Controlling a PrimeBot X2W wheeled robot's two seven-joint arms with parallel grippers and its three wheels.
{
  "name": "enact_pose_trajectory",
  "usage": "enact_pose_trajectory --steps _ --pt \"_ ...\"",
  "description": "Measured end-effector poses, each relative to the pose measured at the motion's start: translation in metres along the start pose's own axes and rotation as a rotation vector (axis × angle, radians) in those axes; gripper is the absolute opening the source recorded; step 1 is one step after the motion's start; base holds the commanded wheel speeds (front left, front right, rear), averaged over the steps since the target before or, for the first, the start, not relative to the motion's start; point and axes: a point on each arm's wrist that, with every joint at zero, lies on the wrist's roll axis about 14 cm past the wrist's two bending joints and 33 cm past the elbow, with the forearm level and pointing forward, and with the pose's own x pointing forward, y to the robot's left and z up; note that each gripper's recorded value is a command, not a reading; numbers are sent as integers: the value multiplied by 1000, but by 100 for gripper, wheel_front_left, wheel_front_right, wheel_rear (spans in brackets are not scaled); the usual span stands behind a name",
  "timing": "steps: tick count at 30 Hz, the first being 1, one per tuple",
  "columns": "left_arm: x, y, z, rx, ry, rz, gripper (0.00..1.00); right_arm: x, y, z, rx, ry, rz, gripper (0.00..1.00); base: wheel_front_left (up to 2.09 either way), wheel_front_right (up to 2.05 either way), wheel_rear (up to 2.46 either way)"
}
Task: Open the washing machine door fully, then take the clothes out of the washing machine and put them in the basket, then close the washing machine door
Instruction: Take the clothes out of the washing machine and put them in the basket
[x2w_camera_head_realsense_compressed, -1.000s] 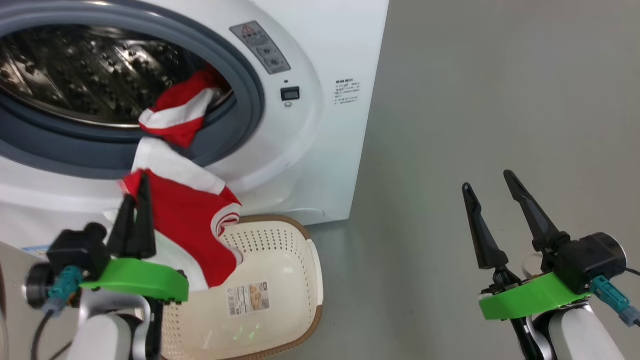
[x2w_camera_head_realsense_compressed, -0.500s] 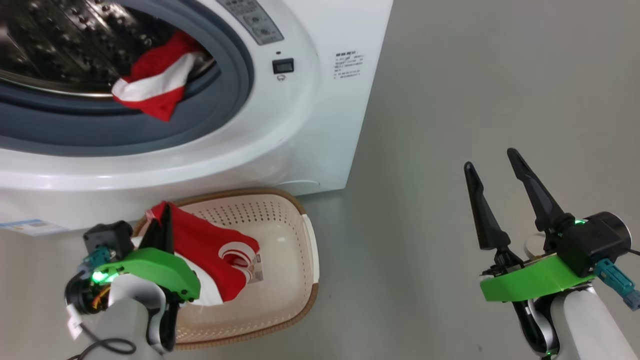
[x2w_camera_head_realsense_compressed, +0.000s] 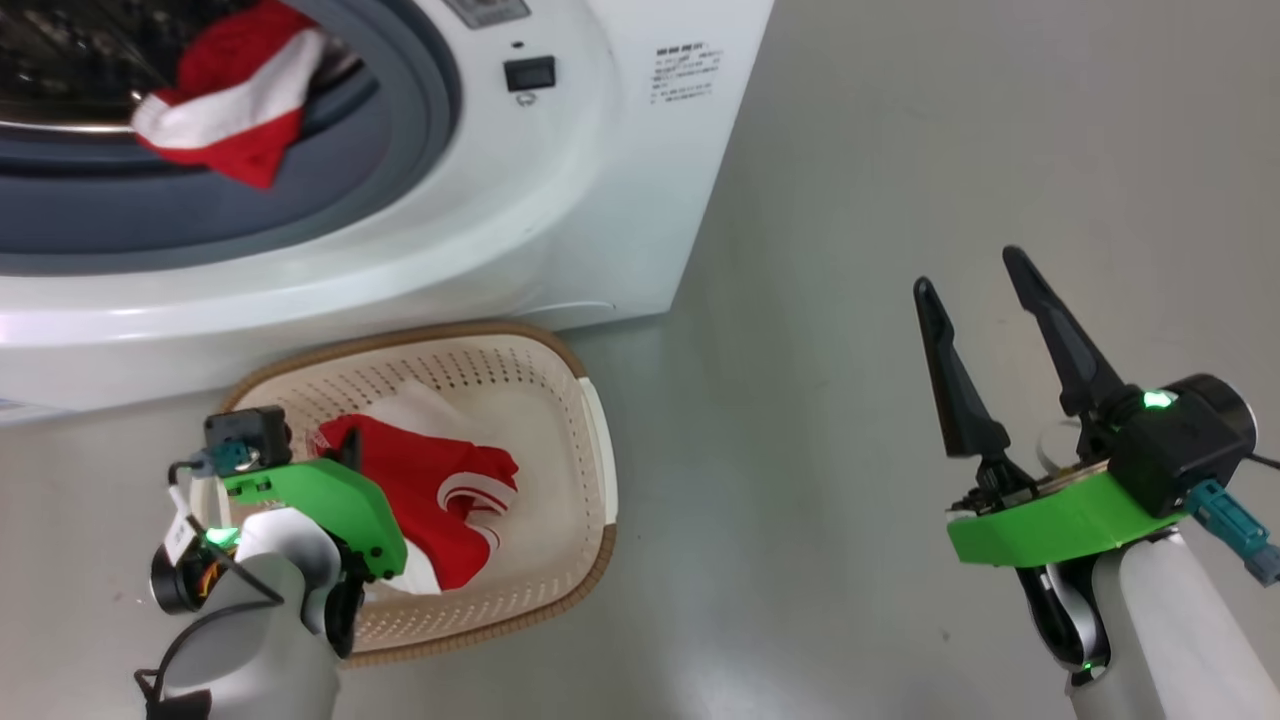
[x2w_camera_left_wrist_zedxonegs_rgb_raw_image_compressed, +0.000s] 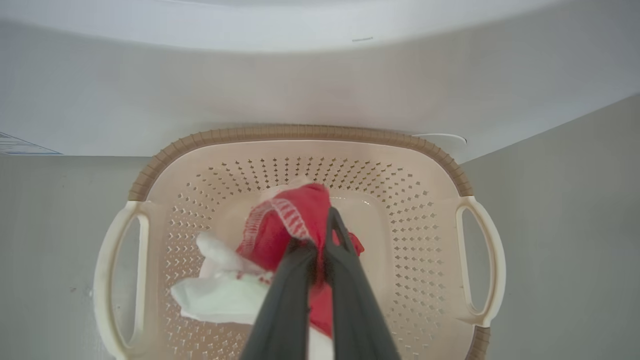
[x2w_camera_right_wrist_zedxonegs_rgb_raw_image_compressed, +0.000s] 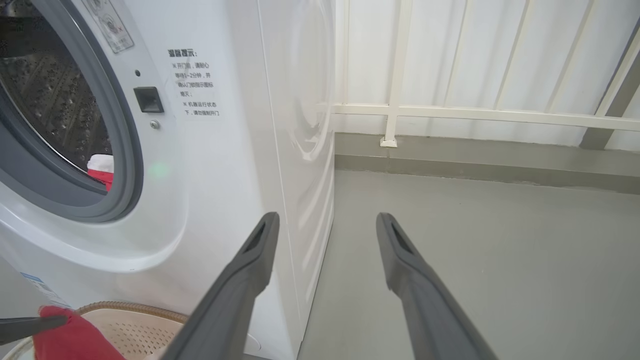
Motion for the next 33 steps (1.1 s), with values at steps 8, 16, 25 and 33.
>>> enact_pose_trajectory --steps 8,16,25,33 --pt "15 -2 -42 16 166 1 0 6 -10 -12 -1 25 -19 100 0 0 0" --pt "24 -12 -58 41 230 -30 27 6 -19 -17 -1 35 -43 100 0 0 0" --pt "19 -19 -22 23 88 -51 100 5 -17 -2 3 -1 -45 100 0 0 0" --pt "-2 -26 26 16 -122 -87 100 -1 -13 22 9 -55 -46 100 0 0 0"
